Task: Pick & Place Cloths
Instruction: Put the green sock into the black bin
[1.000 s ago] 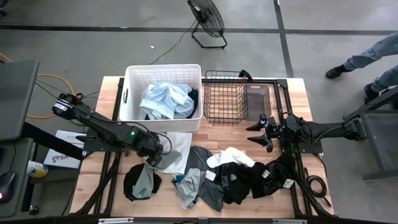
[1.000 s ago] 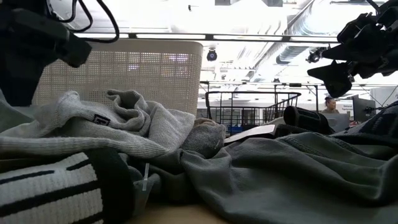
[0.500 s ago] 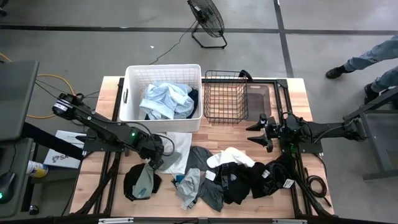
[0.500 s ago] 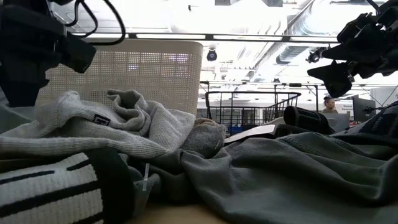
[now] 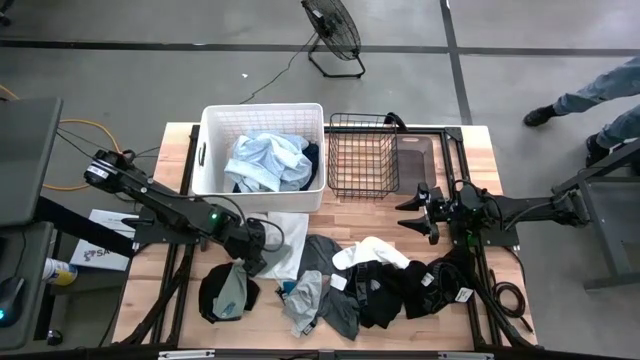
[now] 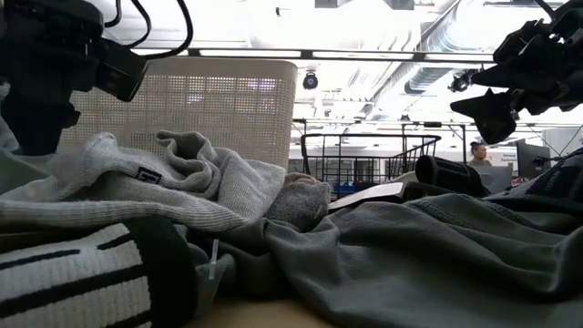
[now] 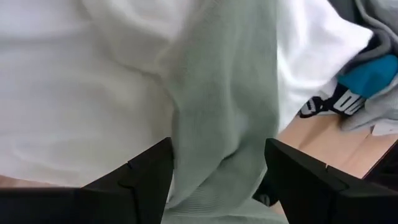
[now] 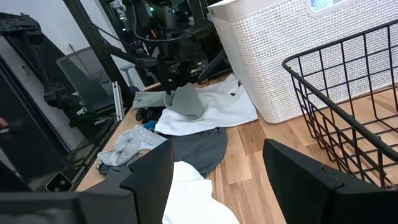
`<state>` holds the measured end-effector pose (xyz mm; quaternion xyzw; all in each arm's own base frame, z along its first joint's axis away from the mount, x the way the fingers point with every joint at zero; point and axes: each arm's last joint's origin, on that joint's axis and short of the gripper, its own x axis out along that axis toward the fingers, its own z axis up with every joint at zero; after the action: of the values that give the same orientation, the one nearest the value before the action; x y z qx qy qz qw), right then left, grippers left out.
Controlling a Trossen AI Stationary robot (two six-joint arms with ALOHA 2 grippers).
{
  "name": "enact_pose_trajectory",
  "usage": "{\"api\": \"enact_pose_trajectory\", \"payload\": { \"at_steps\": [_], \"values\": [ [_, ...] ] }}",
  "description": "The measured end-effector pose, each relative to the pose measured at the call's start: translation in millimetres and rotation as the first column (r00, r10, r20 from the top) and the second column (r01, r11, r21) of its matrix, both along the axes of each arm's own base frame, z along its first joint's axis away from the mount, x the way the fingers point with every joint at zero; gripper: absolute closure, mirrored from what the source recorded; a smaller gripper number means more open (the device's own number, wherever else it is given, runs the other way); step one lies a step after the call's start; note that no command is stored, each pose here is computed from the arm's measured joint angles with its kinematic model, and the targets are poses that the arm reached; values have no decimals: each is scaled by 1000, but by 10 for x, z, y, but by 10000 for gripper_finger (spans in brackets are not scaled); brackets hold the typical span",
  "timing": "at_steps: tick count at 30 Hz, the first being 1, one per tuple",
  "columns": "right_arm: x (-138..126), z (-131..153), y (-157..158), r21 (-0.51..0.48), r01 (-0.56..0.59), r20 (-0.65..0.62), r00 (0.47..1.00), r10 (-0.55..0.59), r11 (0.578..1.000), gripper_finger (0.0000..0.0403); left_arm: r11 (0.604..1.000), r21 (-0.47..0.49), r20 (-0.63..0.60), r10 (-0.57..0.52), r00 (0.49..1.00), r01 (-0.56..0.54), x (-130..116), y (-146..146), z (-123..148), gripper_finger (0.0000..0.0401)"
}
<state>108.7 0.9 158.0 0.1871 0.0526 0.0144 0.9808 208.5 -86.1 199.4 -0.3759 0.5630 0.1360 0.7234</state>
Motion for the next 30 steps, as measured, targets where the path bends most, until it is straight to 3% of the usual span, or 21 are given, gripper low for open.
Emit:
{"api": "enact_pose_trajectory", "payload": {
  "at_steps": [9, 13, 20, 24, 30],
  "values": [
    [0, 3, 0, -1, 0, 2, 1000, 0, 1000, 165, 1000, -20, -42, -13, 999, 12, 48, -30, -90, 173],
    [0, 3, 0, -1, 0, 2, 1000, 0, 1000, 165, 999, -46, -45, -16, 999, 14, 53, -40, -88, 234],
    [1, 8, 0, 0, 0, 7, 1000, 0, 1000, 165, 998, -52, -17, -28, 999, 27, 72, -47, 10, 386],
    [2, 19, 0, 18, 1, 19, 1000, -1, 1000, 165, 996, -46, 27, -72, 997, 73, 128, -69, 144, 389],
    [4, 95, 0, 159, 0, 89, 996, -15, 987, 165, 992, -38, 134, -112, 985, 118, 254, -114, 497, 397]
  ]
}}
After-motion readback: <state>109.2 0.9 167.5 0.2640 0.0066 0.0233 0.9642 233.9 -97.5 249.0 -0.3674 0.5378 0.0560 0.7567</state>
